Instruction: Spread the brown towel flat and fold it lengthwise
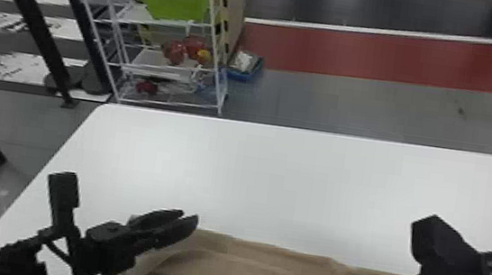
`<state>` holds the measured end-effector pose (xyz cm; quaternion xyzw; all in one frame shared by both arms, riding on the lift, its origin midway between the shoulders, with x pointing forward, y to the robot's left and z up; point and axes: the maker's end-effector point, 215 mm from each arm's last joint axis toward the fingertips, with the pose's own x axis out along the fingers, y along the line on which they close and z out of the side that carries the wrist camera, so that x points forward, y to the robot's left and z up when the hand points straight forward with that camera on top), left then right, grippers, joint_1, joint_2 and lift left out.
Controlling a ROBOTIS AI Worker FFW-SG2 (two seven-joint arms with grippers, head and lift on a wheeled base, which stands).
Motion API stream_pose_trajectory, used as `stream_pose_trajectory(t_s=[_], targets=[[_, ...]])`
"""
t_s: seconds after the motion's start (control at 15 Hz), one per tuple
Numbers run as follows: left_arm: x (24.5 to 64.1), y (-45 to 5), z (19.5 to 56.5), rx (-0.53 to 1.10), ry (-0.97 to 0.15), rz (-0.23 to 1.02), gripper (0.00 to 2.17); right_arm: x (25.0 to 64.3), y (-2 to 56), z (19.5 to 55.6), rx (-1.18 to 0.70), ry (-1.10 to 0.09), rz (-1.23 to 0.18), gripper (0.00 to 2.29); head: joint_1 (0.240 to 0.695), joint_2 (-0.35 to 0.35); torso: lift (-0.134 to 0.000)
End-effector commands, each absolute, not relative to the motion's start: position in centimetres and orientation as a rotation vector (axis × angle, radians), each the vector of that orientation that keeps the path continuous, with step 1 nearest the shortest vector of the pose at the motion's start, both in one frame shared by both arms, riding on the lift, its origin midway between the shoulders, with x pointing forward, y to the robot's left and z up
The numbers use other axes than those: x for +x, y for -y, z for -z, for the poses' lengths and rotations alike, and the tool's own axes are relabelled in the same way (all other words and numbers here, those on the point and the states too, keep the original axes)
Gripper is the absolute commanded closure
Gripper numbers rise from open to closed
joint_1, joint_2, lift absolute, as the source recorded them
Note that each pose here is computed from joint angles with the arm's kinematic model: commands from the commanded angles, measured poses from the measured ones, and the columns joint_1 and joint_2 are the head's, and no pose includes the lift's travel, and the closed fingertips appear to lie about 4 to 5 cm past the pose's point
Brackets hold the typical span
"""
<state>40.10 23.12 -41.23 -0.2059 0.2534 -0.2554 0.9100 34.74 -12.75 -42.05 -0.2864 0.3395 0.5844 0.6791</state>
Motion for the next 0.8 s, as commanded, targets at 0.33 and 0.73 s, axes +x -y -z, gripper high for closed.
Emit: stream_pose_trajectory(t_s=[0.33,0.73], targets=[[40.6,-23.1,40.5,-0.427,-0.532,0.517,0.58,32.2,12.4,43.1,-0.641,-0.78,-1.359,1.05,0.695,0.165,-0.123],[41.3,-22.6,39.9,-0.42,-0.522,0.525,0.58,30.2,13.3,42.7,-0.634,-0.802,-1.368,1.05,0.695,0.165,-0.123]])
